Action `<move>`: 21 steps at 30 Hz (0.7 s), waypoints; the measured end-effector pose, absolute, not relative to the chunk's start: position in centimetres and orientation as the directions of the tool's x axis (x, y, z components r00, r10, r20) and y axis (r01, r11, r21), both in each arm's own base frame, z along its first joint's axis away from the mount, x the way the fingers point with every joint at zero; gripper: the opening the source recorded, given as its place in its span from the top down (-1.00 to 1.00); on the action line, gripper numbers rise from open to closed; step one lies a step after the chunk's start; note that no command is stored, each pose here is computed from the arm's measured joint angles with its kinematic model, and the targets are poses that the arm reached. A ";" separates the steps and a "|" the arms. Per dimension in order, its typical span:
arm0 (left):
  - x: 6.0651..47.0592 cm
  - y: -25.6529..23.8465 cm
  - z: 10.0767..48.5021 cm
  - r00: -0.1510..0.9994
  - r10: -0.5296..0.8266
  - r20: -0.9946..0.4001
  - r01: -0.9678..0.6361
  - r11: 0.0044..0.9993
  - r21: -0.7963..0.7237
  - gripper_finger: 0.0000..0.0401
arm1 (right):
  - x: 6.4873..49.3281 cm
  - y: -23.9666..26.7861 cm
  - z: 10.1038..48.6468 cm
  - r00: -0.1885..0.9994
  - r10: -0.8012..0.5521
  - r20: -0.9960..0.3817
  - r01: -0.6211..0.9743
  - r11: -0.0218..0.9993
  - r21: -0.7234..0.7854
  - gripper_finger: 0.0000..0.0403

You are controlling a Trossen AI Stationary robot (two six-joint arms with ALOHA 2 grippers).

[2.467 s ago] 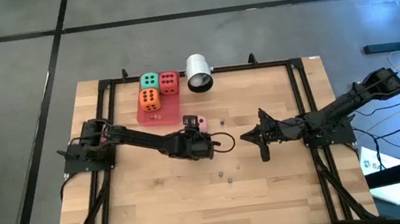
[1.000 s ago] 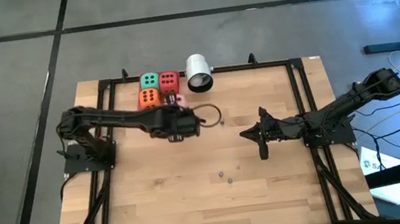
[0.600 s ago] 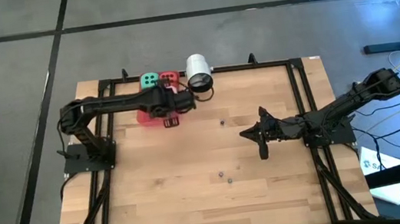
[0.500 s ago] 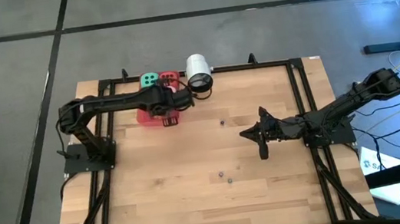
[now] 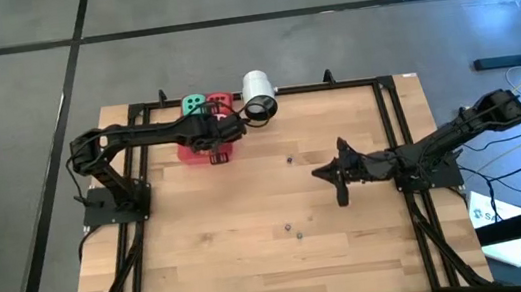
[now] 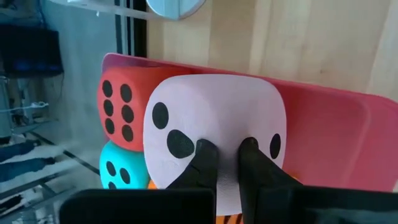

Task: Pick & Place Dice
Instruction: Put the big pink dice into the red bin

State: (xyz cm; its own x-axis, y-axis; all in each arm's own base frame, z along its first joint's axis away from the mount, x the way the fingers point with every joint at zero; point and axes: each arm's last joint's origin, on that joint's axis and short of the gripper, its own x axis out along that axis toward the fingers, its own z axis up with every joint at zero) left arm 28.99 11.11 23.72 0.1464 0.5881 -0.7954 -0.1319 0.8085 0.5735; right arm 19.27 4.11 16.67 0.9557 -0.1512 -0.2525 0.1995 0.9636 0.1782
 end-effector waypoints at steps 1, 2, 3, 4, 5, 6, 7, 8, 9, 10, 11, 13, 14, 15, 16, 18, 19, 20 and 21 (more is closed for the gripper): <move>29.0 11.2 23.7 0.151 0.591 -0.793 -0.131 0.807 0.576 0.96 | 19.3 4.0 16.7 0.955 -0.156 -0.252 0.204 0.963 0.178 0.90; 29.1 11.3 23.8 0.158 0.590 -0.792 -0.132 0.807 0.576 0.96 | 19.3 3.9 16.7 0.954 -0.159 -0.252 0.208 0.962 0.178 0.90; 29.1 11.3 23.8 0.165 0.591 -0.789 -0.130 0.806 0.577 0.96 | 19.3 3.9 16.7 0.954 -0.162 -0.252 0.211 0.961 0.179 0.90; 29.2 11.4 23.8 0.172 0.595 -0.785 -0.129 0.804 0.581 0.97 | 19.3 3.8 16.7 0.954 -0.163 -0.252 0.212 0.961 0.180 0.90; 29.3 11.4 23.9 0.174 0.599 -0.782 -0.125 0.801 0.586 0.97 | 19.3 3.8 16.7 0.954 -0.165 -0.252 0.214 0.960 0.180 0.90; 29.3 11.4 23.9 0.176 0.601 -0.780 -0.119 0.799 0.589 0.97 | 19.4 3.7 16.7 0.953 -0.166 -0.252 0.215 0.960 0.180 0.90; 29.3 11.5 23.9 0.175 0.602 -0.779 -0.115 0.799 0.591 0.98 | 19.4 3.7 16.7 0.953 -0.167 -0.251 0.216 0.960 0.181 0.90; 29.2 11.6 23.9 0.174 0.600 -0.781 -0.113 0.800 0.590 0.99 | 19.4 3.6 16.7 0.953 -0.168 -0.251 0.217 0.959 0.181 0.90; 29.3 11.7 23.7 0.173 0.595 -0.785 -0.112 0.803 0.585 0.99 | 19.4 3.6 16.7 0.953 -0.170 -0.251 0.219 0.959 0.182 0.90; 29.3 11.8 23.6 0.170 0.593 -0.787 -0.113 0.805 0.582 0.99 | 19.4 3.6 16.7 0.953 -0.171 -0.251 0.220 0.958 0.182 0.90; 29.3 12.0 23.5 0.167 0.591 -0.789 -0.115 0.807 0.580 0.99 | 19.4 3.5 16.7 0.952 -0.173 -0.251 0.222 0.958 0.182 0.90; 29.2 12.2 22.8 0.172 0.594 -0.786 -0.118 0.804 0.582 0.99 | 19.4 3.5 16.7 0.952 -0.176 -0.250 0.225 0.957 0.182 0.90; 29.1 12.3 22.4 0.183 0.600 -0.779 -0.121 0.800 0.587 0.99 | 19.4 3.5 16.7 0.952 -0.176 -0.250 0.224 0.957 0.183 0.90; 29.0 12.4 21.9 0.189 0.604 -0.774 -0.122 0.797 0.592 0.99 | 19.4 3.5 16.7 0.952 -0.176 -0.250 0.224 0.957 0.183 0.90; 28.8 12.5 21.3 0.185 0.607 -0.773 -0.121 0.795 0.595 0.99 | 19.4 3.5 16.7 0.952 -0.175 -0.250 0.224 0.957 0.183 0.90; 28.5 12.5 20.5 0.168 0.628 -0.760 -0.125 0.778 0.616 0.99 | 19.4 3.5 16.7 0.952 -0.174 -0.251 0.224 0.956 0.188 0.90; 28.4 12.5 20.3 0.165 0.634 -0.756 -0.125 0.774 0.621 0.99 | 19.4 3.5 16.7 0.952 -0.174 -0.251 0.224 0.956 0.188 0.90; 28.4 12.5 20.1 0.161 0.636 -0.755 -0.123 0.772 0.624 0.99 | 19.4 3.5 16.7 0.952 -0.174 -0.251 0.224 0.956 0.188 0.90; 28.4 12.5 20.1 0.160 0.636 -0.755 -0.125 0.771 0.624 0.99 | 19.4 3.5 16.7 0.952 -0.174 -0.251 0.224 0.956 0.188 0.90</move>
